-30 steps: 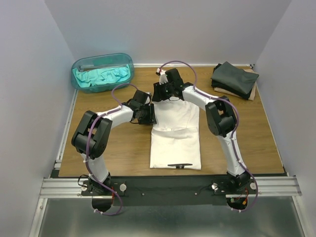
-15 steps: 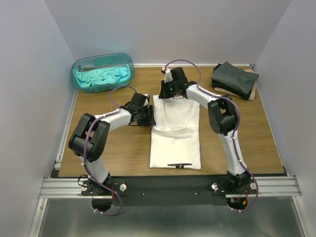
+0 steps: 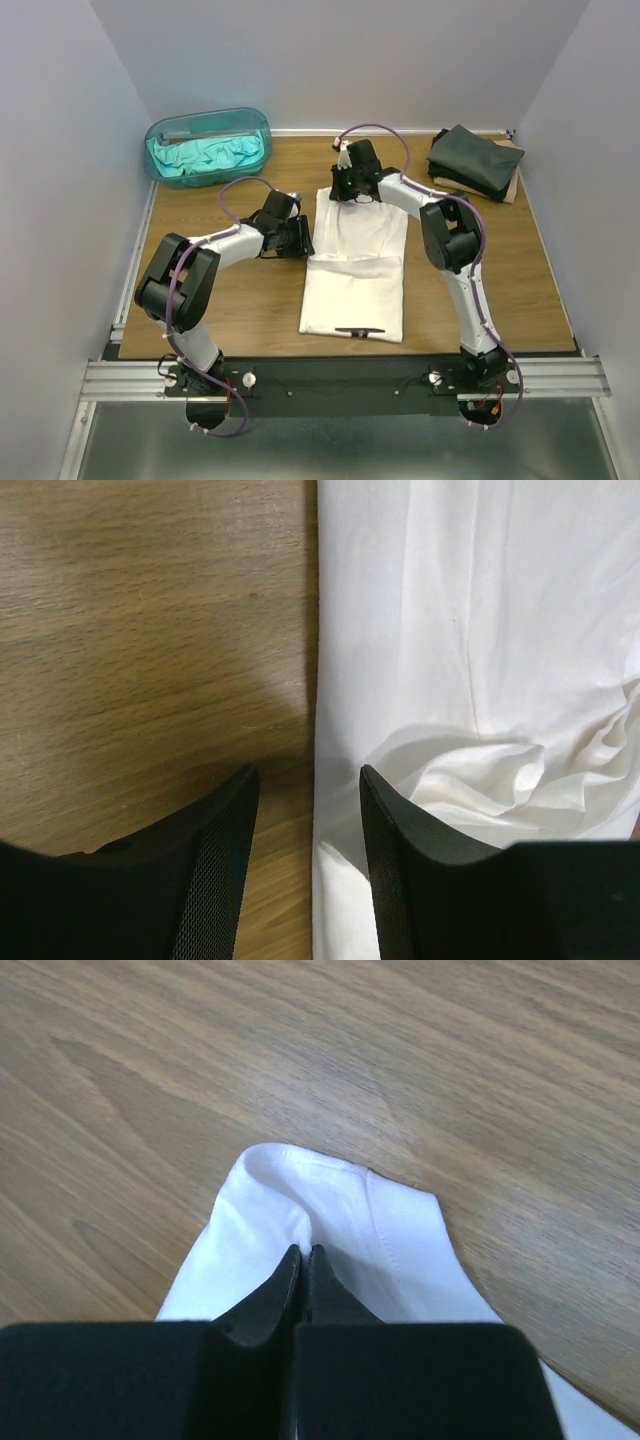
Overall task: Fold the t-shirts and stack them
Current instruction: Fold the tshirt
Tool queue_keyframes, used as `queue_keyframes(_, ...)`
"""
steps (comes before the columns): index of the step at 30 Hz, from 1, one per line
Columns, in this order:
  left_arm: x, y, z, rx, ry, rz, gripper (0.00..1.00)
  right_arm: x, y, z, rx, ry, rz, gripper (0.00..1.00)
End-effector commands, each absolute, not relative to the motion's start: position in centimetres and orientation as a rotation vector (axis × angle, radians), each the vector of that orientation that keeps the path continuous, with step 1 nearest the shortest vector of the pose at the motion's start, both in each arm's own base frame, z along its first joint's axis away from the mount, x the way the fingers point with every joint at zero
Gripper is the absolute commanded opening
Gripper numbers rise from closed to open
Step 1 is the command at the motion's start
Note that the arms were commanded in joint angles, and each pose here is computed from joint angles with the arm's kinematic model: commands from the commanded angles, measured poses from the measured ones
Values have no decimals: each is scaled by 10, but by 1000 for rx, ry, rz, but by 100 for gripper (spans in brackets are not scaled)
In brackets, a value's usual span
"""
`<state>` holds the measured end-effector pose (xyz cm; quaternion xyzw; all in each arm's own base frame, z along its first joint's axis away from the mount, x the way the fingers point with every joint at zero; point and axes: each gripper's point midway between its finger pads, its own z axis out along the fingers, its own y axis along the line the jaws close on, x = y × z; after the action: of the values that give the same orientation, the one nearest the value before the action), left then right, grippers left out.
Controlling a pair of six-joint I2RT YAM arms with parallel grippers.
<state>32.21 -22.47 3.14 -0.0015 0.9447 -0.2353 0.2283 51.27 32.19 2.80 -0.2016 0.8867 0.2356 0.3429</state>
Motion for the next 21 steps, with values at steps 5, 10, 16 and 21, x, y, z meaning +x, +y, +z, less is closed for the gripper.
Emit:
queue_keyframes(5, 305, -208, 13, -35, 2686, -556, 54, 524, 307, 23, -461, 2315, 495, 31)
queue_keyframes(10, 318, -214, 30, -13, 2639, -574, 54, 528, 314, 39, -459, 2285, 534, 61)
queue_keyframes(16, 348, -219, 73, 42, 2559, -531, 56, 537, 322, 92, -488, 2176, 576, 75)
queue_keyframes(21, 370, -215, 113, 60, 2480, -469, 57, 544, 315, 136, -450, 2103, 566, 92)
